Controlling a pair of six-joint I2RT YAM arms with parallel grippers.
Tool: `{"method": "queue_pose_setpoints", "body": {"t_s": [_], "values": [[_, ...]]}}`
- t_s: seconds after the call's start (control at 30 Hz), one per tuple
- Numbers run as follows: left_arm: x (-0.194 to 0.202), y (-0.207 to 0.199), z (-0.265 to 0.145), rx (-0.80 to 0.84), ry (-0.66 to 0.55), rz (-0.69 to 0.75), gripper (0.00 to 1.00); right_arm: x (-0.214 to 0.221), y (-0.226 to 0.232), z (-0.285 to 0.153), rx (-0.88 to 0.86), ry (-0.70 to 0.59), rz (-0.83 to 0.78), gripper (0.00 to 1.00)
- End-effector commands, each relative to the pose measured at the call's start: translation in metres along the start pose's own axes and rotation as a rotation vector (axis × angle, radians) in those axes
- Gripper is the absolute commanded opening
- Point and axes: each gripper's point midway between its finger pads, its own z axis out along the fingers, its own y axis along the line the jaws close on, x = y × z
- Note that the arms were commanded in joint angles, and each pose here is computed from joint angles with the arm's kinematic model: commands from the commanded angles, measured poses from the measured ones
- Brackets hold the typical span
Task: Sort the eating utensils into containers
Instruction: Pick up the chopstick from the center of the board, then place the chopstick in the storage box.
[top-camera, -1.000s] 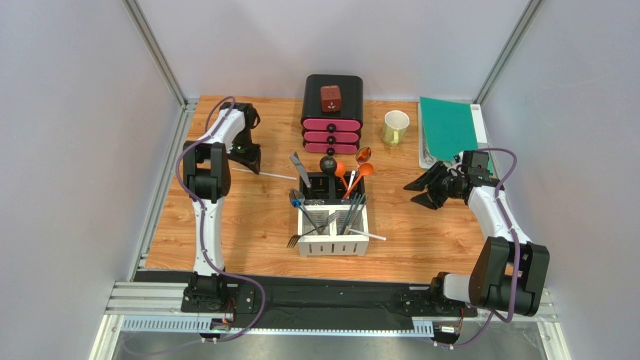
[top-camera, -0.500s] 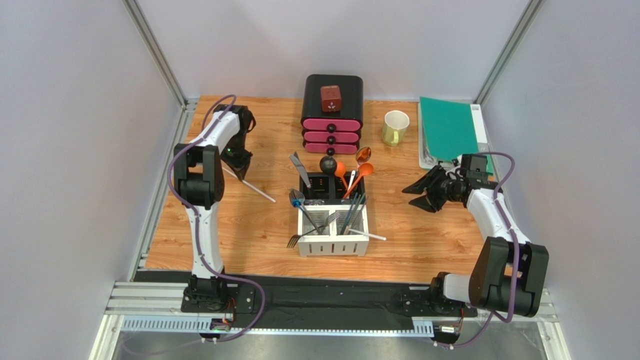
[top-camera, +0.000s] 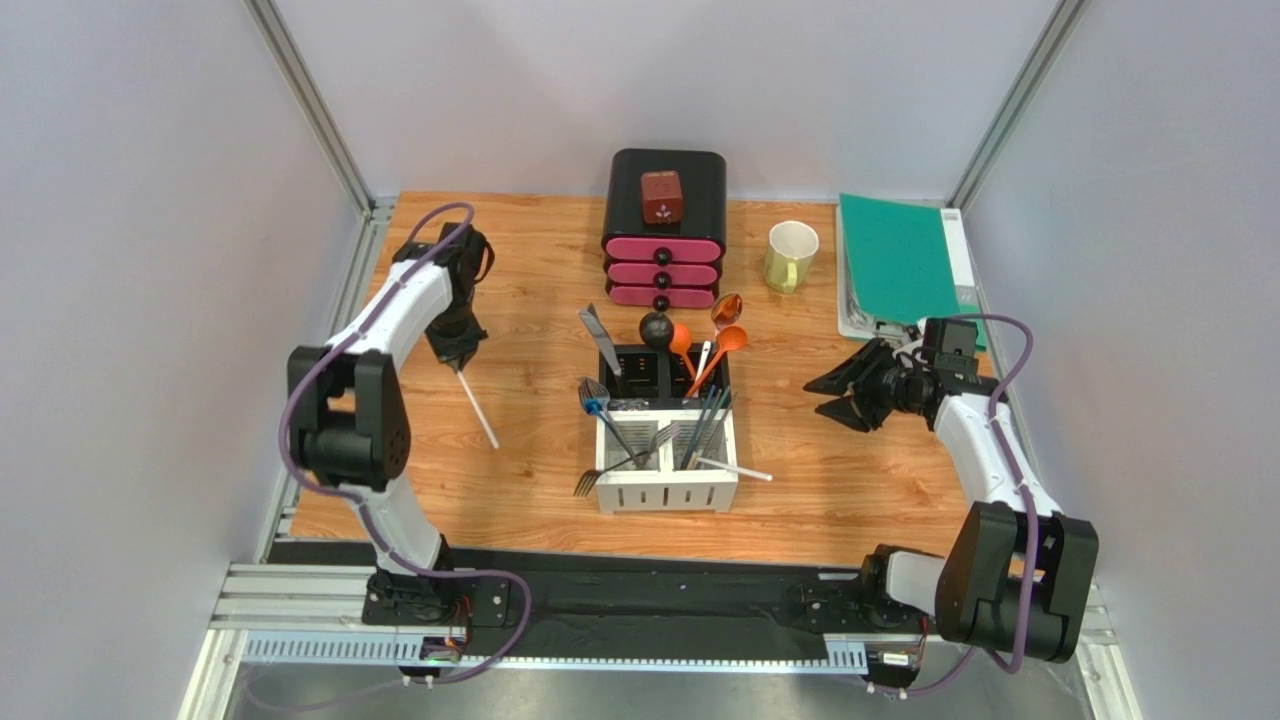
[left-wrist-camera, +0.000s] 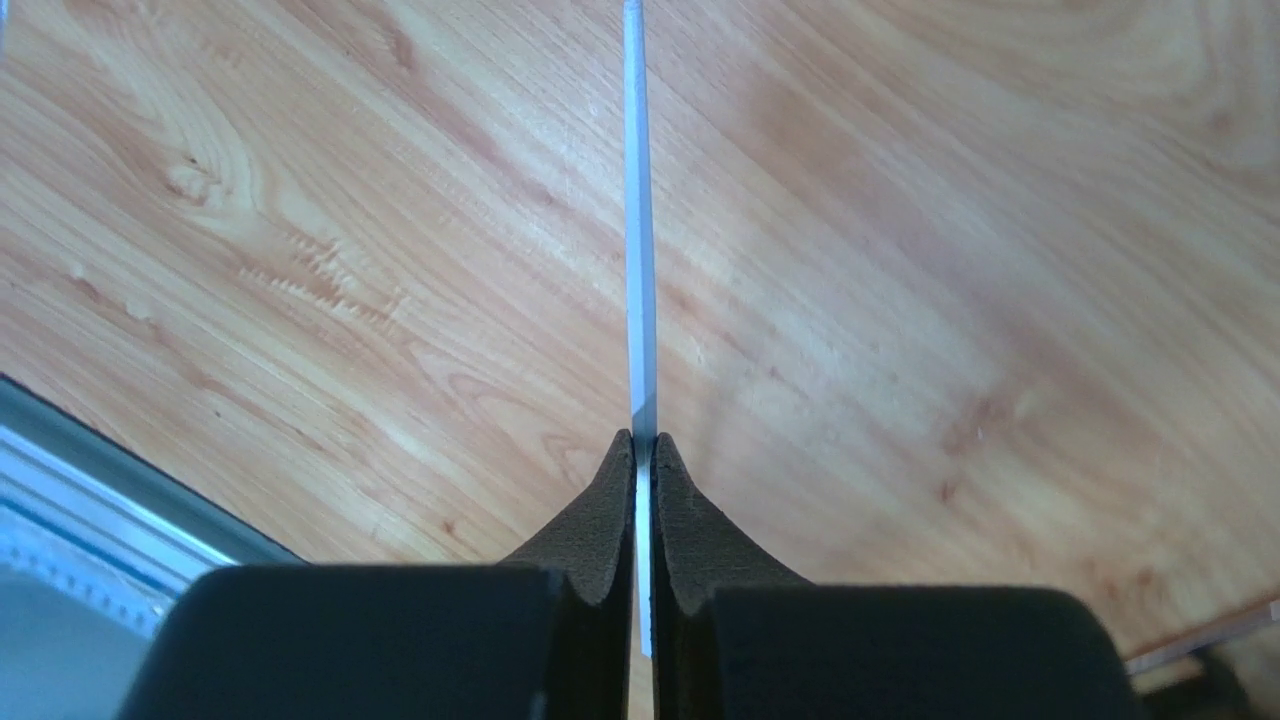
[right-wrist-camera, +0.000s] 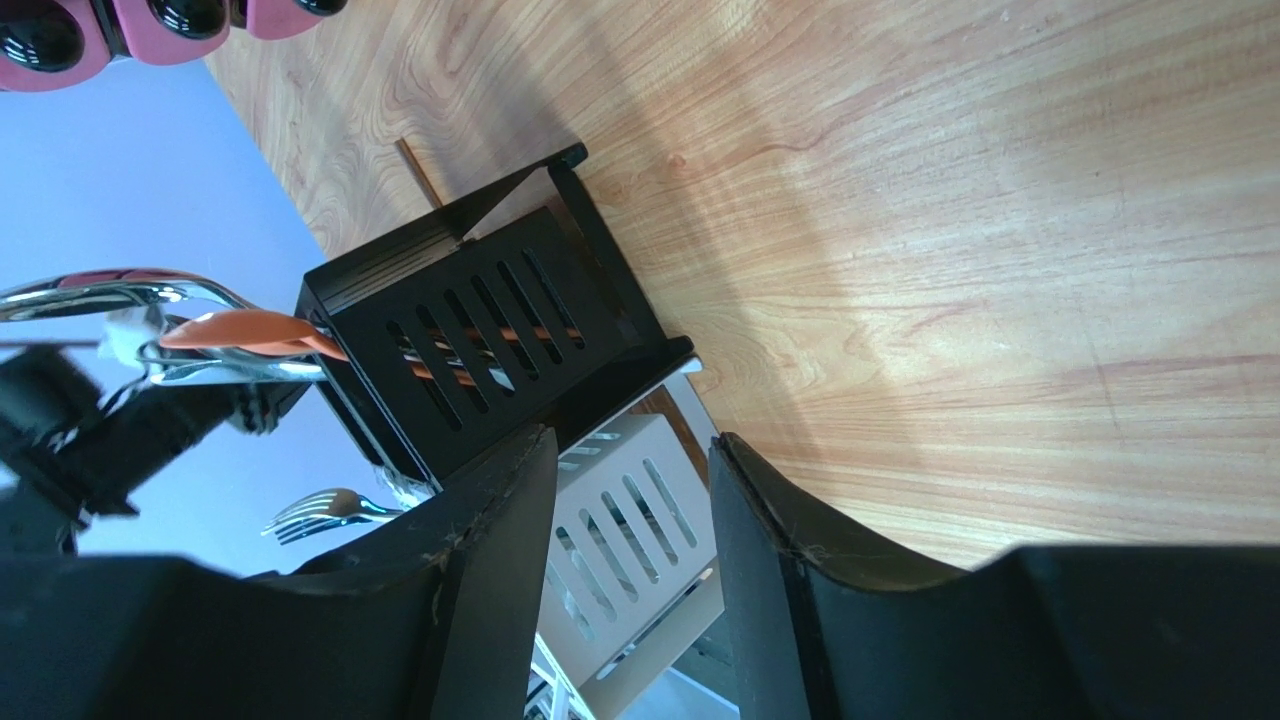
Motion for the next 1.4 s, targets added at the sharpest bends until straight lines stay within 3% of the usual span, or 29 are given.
{"method": "queue_pose_setpoints", "body": {"t_s": [0.0,0.23,0.43,0.57,0.67,0.83,0.97,1.37], "values": [[-0.023,-0.003,-0.060,0.209,-0.220,0.087,0.00,0.002,0.010,-0.005,-0.052,-0.024,0.017,0.47],[-0.020,0.010,-0.185,0.435,-0.527,0.241,0.00,0.014,0.013,-0.001,-0.084,-0.017,0.118,0.45],[0.019,-0.017,-0.266,0.802,-0.615,0.256,0.00,0.016,0.035,-0.009,-0.056,-0.046,0.076,0.45],[0.063,-0.065,-0.310,1.017,-0.656,0.434,0.00,0.018,0.042,-0.008,-0.070,-0.053,0.080,0.45],[0.094,-0.101,-0.329,1.129,-0.698,0.518,0.00,0.019,0.046,-0.009,-0.080,-0.047,0.079,0.45],[0.138,-0.161,-0.343,1.200,-0.681,0.655,0.00,0.023,0.048,-0.013,-0.077,-0.049,0.066,0.45],[0.152,-0.195,-0.340,1.196,-0.688,0.704,0.00,0.025,0.046,-0.017,-0.057,-0.049,0.031,0.45],[0.192,-0.230,-0.329,1.210,-0.694,0.771,0.00,0.038,0.035,-0.024,-0.010,-0.033,-0.007,0.45]]}}
